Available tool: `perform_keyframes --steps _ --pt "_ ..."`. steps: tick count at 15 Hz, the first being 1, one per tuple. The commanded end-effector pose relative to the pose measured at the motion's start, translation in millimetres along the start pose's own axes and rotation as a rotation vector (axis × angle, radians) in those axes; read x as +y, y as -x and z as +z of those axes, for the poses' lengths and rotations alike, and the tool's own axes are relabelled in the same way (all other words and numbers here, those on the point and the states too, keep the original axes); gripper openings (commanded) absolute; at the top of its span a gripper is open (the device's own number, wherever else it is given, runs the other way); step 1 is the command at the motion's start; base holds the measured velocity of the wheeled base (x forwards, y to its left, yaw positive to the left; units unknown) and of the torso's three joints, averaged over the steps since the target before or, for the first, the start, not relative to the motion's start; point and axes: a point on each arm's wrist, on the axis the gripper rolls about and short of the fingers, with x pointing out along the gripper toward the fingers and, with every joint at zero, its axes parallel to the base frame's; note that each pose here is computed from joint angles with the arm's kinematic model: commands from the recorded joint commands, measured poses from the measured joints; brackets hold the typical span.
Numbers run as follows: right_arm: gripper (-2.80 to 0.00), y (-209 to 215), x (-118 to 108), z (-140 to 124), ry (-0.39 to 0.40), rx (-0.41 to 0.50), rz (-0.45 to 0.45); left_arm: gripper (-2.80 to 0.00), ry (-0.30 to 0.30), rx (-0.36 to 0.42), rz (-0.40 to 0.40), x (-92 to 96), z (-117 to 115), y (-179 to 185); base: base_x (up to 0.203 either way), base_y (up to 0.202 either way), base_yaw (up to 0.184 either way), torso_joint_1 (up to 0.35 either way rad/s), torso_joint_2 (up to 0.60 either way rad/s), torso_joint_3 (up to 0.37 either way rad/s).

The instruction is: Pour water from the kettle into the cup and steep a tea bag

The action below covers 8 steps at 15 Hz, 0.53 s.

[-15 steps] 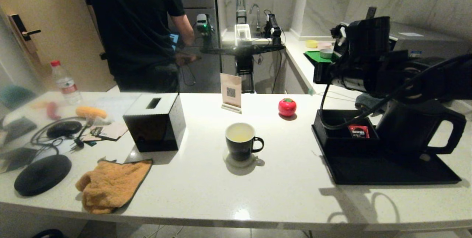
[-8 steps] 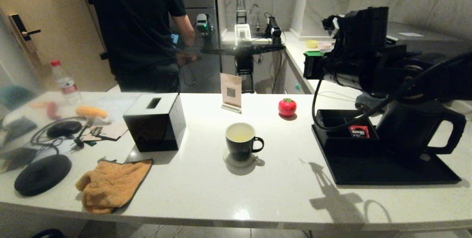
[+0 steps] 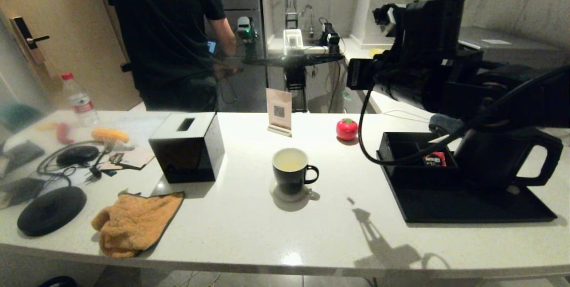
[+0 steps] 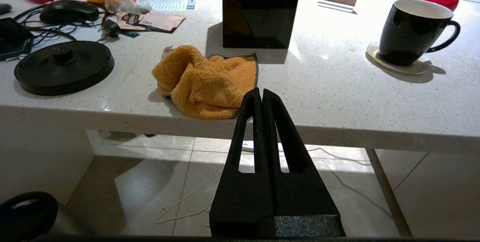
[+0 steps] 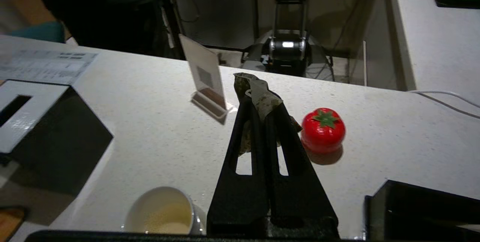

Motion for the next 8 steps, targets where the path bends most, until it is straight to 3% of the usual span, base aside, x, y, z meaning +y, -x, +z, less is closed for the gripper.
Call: perform_keyframes --steps 1,8 --pt "-2.8 1 14 -3 0.0 -0.005 0.036 -2.8 0.001 -0.001 0.0 0.0 0 0 0.0 0.0 0.0 0.0 0.0 0.0" --pt "-2.8 14 41 1 0.005 -0.047 0.11 -2.8 -0.001 0.001 -0.001 0.0 0 0 0.0 0.0 0.0 0.0 0.0 0.0"
